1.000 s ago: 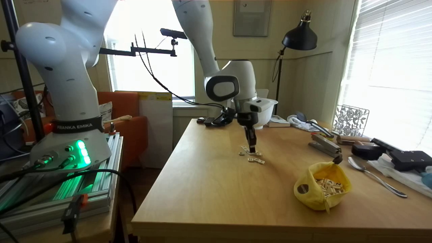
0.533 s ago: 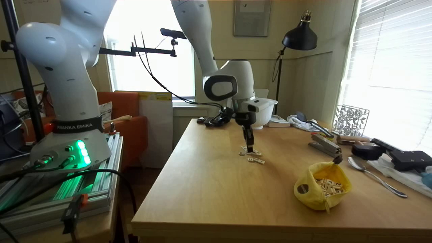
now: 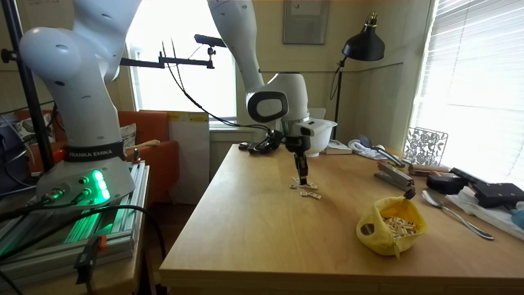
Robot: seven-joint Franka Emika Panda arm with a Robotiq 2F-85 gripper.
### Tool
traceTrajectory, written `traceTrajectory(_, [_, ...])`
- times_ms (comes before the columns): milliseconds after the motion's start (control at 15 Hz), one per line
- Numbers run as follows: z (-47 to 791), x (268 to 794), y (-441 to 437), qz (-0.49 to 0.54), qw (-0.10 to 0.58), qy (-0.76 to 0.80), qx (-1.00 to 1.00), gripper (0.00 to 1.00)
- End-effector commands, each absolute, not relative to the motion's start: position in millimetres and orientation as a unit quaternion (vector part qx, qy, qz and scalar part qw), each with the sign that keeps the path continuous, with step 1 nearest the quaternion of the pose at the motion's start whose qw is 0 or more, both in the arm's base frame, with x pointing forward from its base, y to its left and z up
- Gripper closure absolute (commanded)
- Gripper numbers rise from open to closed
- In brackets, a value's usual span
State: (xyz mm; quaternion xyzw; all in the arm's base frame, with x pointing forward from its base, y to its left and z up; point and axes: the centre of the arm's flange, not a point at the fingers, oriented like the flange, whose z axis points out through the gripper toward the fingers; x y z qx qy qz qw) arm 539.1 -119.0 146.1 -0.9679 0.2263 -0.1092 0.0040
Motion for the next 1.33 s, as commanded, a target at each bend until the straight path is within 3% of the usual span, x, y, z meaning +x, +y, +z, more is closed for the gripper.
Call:
traceTrajectory(0, [136.7, 536.1, -115.5, -0.102, 0.003, 0.233, -0.967, 1.0])
traceTrajectory(1267, [132.1, 539.7, -117.3, -0.119, 0.005, 0.234, -0.965, 1.0])
